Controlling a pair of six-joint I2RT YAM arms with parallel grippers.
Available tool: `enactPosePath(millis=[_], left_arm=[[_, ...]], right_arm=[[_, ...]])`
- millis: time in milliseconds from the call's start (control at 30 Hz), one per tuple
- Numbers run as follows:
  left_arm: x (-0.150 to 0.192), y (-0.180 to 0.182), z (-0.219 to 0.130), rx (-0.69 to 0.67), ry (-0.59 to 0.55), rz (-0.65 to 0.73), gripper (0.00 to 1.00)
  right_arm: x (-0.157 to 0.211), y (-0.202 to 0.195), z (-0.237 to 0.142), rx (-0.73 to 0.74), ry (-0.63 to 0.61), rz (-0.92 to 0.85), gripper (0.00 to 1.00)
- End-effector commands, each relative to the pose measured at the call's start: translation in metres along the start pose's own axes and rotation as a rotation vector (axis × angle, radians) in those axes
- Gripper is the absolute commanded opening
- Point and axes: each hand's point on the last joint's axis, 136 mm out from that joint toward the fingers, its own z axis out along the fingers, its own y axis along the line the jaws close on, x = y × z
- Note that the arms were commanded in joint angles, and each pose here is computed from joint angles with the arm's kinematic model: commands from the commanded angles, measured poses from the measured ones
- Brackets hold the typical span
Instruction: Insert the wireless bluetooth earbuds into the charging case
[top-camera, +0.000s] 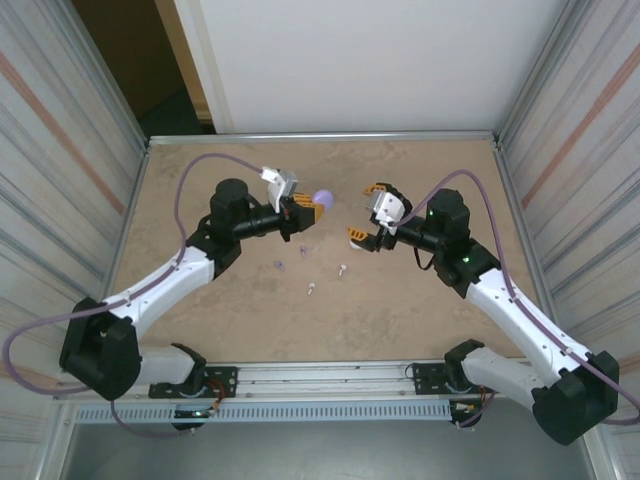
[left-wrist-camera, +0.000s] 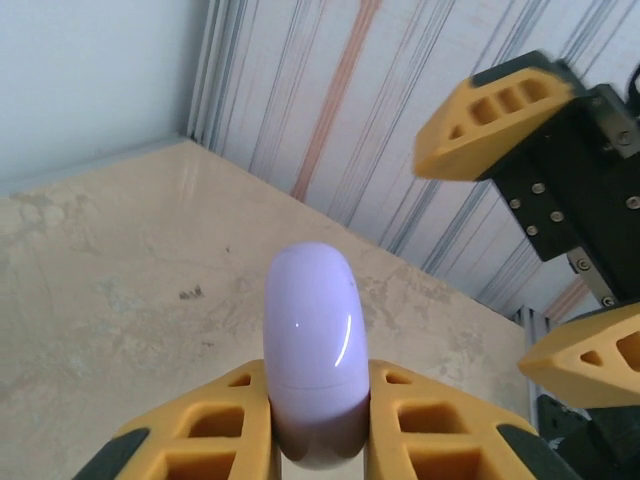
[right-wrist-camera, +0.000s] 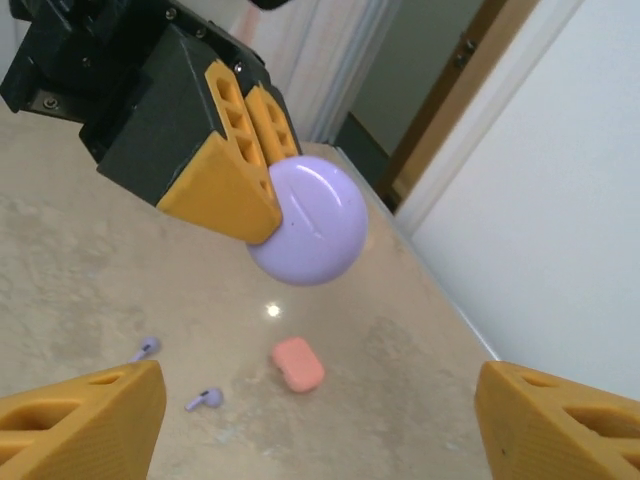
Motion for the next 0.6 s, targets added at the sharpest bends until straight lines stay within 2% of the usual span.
enactPosePath(millis=[0,133,267,567], left_arm=[[-0.018,-0.006,-0.011,-0.012,-0.097,0.162,0.00],[-0.014,-0.009,-0.012,0.008,-0.114,0.200,0.00],[-0.013,-0.013,-0.014,0.035,-0.163,0.241,0.00],[-0.004,-0.017,-0.019,0.046,-0.237,0.322,0.00]], right_arm=[[-0.018,0.004,-0.002,-0.044,-0.089,0.108,0.82],[-0.016,0.001,0.000,-0.047,-0.086,0.205,0.82],[-0.020,0.000,0.000,-0.066,-0.138,0.292,0.83],[-0.030,0.005,0.010,-0.179,-0.215,0.473,0.83]])
